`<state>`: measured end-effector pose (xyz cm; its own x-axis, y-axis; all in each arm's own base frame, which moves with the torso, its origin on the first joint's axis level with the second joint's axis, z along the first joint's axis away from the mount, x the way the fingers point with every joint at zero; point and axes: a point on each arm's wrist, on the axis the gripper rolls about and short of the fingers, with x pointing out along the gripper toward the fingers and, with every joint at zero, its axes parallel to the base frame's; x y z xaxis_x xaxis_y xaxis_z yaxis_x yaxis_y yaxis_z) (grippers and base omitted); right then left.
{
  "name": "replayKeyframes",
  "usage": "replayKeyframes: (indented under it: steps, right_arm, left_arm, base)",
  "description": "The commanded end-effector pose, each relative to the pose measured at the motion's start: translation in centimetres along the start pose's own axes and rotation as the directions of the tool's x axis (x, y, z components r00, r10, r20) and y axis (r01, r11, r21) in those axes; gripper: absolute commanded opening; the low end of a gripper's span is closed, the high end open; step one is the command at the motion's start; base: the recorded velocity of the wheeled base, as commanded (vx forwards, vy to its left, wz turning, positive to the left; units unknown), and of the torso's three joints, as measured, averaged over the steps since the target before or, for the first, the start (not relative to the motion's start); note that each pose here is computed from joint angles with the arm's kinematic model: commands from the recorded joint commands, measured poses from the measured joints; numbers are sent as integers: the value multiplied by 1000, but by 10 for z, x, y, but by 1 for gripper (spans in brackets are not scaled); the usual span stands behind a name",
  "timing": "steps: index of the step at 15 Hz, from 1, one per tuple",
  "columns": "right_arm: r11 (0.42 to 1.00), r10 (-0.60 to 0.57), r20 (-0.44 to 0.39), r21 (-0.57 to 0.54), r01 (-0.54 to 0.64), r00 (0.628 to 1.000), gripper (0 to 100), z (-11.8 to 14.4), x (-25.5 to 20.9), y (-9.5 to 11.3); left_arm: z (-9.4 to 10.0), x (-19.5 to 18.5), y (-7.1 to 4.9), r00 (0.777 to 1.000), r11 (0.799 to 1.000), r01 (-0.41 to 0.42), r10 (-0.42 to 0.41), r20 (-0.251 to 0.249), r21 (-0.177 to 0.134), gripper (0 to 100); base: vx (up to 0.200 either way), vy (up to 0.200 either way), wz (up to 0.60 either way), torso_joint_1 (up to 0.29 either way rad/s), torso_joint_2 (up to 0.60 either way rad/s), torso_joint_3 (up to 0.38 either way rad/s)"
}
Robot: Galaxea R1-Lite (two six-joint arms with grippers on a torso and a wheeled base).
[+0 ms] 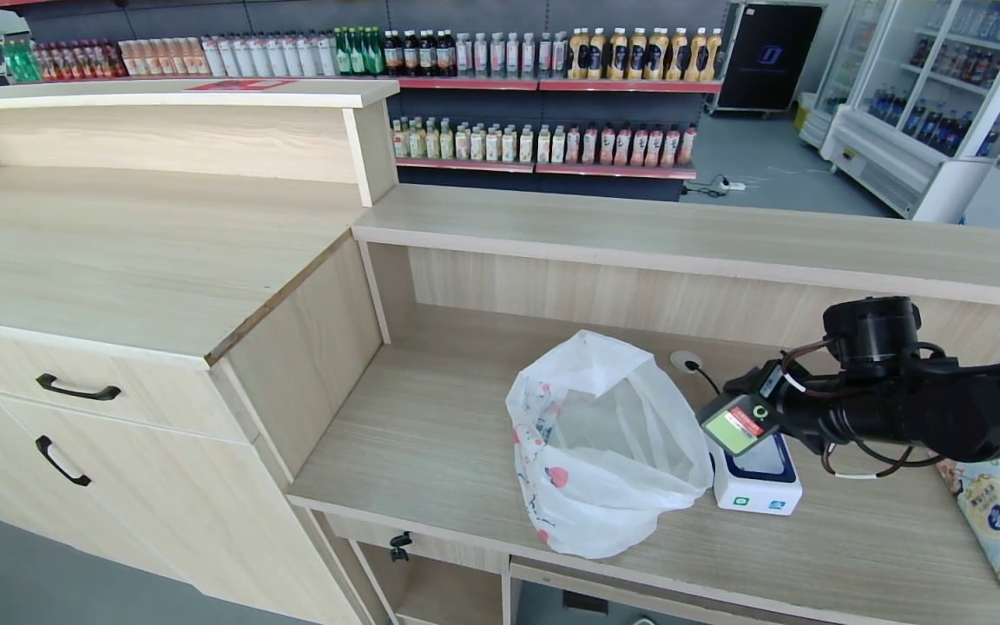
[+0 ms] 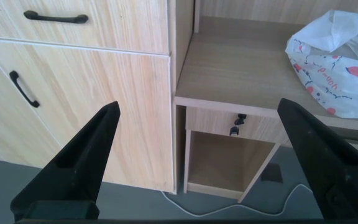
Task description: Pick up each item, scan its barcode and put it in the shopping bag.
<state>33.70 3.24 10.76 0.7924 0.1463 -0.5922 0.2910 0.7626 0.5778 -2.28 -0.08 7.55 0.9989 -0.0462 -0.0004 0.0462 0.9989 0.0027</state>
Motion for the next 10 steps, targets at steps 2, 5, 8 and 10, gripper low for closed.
replayKeyframes:
  steps: [2, 5, 8, 10]
  right_arm:
    - [1000, 10, 0, -15, -10, 1000, 0, -2, 7, 0]
    - [999, 9, -10, -45, -9, 1000, 0, -4, 10, -1]
    - [999, 11, -15, -47, -12, 1000, 0, -7, 14, -1]
    - [999, 9, -24, -50, -10, 1000, 0, -10, 16, 0]
  left_arm:
    - [0, 0, 0, 1000, 1000, 0, 0, -1, 0, 100]
    - [0, 0, 0, 1000, 1000, 1, -1, -1, 0, 100]
    - [0, 0, 0, 1000, 1000, 0, 0, -1, 0, 100]
    - [0, 0, 0, 1000, 1000, 0, 0, -1, 0, 100]
  base:
    - [0, 0, 0, 0, 0, 0]
    - [0, 0, 0, 0, 0, 0]
    - [0, 0, 0, 0, 0, 0]
    - [0, 0, 0, 0, 0, 0]
